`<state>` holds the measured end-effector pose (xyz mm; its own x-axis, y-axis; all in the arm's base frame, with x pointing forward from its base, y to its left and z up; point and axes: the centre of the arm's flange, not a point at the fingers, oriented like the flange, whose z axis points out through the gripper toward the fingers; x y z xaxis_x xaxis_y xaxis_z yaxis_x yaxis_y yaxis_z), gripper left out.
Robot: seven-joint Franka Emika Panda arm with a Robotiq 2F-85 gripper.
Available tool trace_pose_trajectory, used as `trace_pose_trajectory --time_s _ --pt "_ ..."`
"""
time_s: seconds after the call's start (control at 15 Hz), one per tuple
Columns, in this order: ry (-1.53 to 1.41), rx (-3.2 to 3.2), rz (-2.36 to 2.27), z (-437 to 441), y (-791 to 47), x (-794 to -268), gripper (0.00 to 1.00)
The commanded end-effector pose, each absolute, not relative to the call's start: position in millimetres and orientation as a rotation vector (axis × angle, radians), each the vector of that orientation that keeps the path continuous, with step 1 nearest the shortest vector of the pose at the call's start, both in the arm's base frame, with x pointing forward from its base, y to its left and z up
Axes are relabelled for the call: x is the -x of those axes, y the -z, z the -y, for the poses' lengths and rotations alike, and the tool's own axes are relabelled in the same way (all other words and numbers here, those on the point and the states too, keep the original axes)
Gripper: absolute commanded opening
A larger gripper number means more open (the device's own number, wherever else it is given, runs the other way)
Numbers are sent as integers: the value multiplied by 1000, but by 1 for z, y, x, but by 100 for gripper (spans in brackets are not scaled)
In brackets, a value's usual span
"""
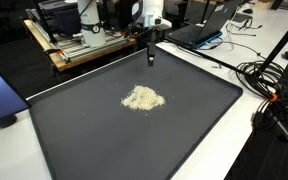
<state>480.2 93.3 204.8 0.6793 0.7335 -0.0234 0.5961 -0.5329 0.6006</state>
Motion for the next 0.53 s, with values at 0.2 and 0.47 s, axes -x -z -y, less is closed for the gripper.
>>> trace_pose_trajectory --time_s 0.2,0.47 --pt "-153 -2285 -851 -115 -202 -505 100" --pt "-55 -2221 -782 -123 -192 -522 100"
